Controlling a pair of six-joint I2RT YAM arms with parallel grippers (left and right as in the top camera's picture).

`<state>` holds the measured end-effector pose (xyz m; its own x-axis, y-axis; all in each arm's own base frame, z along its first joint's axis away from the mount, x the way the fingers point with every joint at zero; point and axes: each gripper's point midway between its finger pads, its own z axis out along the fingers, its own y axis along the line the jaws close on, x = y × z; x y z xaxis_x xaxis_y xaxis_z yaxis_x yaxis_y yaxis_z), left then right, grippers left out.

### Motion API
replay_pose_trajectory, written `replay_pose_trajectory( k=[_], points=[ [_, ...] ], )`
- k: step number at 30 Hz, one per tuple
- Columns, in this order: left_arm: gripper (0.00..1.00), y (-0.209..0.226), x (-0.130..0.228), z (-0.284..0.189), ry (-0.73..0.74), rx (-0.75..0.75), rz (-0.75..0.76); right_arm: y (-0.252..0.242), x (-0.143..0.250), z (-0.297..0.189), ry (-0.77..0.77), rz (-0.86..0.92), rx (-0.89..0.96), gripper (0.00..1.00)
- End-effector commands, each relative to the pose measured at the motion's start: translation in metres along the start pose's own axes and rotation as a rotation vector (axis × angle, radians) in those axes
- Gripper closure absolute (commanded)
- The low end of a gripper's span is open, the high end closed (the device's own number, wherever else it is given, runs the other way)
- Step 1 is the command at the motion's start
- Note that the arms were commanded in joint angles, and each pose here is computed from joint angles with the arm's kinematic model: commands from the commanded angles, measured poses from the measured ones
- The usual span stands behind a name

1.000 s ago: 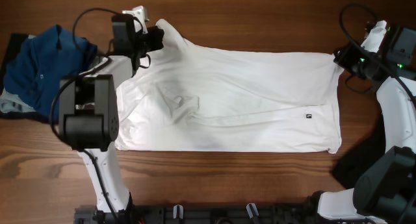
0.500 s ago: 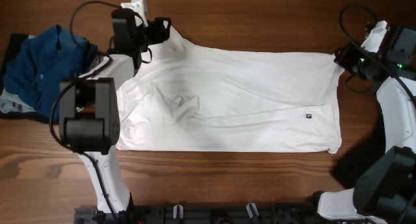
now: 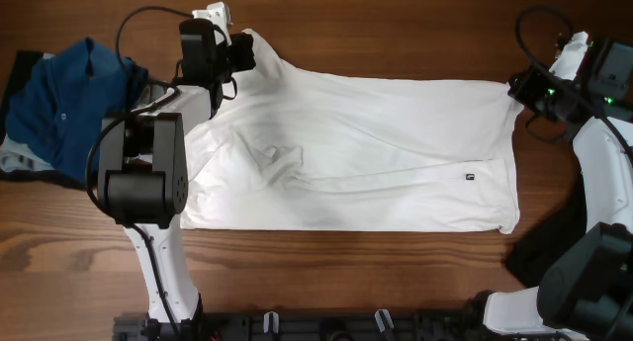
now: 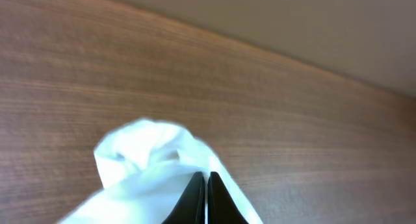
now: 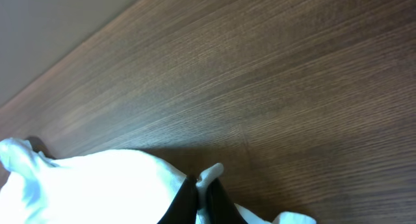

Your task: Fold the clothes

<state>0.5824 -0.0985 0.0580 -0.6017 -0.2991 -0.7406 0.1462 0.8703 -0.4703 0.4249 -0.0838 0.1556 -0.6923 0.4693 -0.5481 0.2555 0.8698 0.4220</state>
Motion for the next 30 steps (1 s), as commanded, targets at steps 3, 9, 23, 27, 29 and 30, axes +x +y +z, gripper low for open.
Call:
replay_pose_trajectory(
  k=[3,9,23,27,29,30],
  points=[
    [0.96,-0.009,-0.039,-0.045,0.000,-0.005,-0.019,-0.024,-0.009,-0.003,-0.042,-0.077,0.149,0.96],
    [0.95,0.007,-0.041,-0.071,0.053,-0.063,-0.073,-0.023,-0.008,-0.003,-0.038,-0.076,0.143,0.96],
    [0.35,-0.003,-0.012,-0.016,0.014,-0.012,0.102,-0.013,-0.006,-0.002,-0.027,-0.076,0.085,0.96],
    [0.32,0.010,-0.006,-0.005,-0.007,-0.043,0.106,-0.013,-0.005,-0.002,-0.027,-0.075,0.085,0.96],
    [0.29,0.017,-0.005,-0.001,-0.020,-0.071,0.108,-0.013,-0.005,-0.002,-0.023,-0.074,0.086,0.96],
    [0.28,0.017,-0.005,0.000,-0.025,-0.071,0.110,-0.013,-0.004,-0.002,-0.021,-0.074,0.086,0.96]
  ],
)
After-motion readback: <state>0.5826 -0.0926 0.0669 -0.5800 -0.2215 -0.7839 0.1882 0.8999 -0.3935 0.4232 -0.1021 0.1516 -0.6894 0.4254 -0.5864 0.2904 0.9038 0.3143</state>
